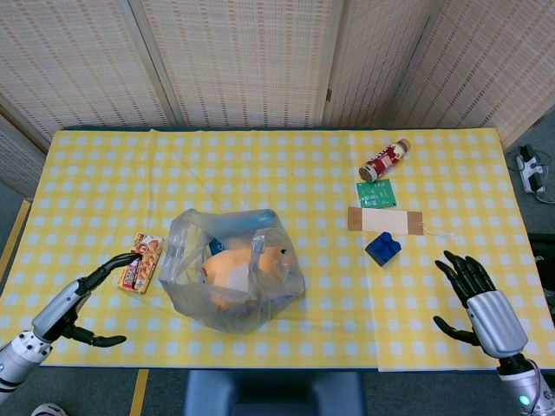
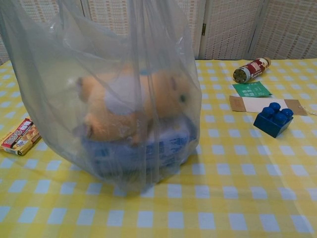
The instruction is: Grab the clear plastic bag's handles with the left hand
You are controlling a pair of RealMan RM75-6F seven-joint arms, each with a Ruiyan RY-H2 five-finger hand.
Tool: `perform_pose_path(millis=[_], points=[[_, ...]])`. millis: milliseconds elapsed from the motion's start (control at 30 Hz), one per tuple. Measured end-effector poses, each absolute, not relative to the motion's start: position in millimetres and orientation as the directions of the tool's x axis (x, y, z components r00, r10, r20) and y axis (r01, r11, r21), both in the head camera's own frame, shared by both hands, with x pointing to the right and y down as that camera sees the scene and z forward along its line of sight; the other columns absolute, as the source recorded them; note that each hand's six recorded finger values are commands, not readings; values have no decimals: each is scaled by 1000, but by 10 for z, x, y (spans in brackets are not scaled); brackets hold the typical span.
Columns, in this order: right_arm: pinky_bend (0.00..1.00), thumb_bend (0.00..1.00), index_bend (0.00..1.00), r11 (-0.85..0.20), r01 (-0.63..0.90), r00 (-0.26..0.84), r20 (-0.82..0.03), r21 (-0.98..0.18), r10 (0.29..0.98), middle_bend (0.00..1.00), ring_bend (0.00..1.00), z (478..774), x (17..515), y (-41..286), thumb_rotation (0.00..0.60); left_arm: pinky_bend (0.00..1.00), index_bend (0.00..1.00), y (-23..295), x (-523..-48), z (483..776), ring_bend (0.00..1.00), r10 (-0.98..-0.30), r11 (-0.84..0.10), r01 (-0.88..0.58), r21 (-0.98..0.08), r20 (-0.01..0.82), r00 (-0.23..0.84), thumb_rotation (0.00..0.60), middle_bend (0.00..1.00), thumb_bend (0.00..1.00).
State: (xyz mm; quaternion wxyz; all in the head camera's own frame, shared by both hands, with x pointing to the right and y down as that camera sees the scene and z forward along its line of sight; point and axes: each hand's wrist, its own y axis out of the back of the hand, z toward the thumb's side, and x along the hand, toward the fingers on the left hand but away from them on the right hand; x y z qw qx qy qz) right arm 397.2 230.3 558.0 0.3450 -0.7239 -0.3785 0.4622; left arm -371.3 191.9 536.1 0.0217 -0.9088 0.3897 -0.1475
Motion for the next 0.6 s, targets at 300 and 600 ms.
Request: perform_pose_path(millis=[300,600], points=[[0,266,0,-491,221,279,-428,-842,859,0,0,5604,3987,2305,600,0,150,1793,-3611,5444,0,-723,-691,-697,-192,219,655,600,85,126],[0,266,0,-497,218,271,-437,-840,858,0,0,5607,4001,2306,600,0,179,1752,-3468,5591,0,-744,-663,-690,-289,160,648,600,85,121]])
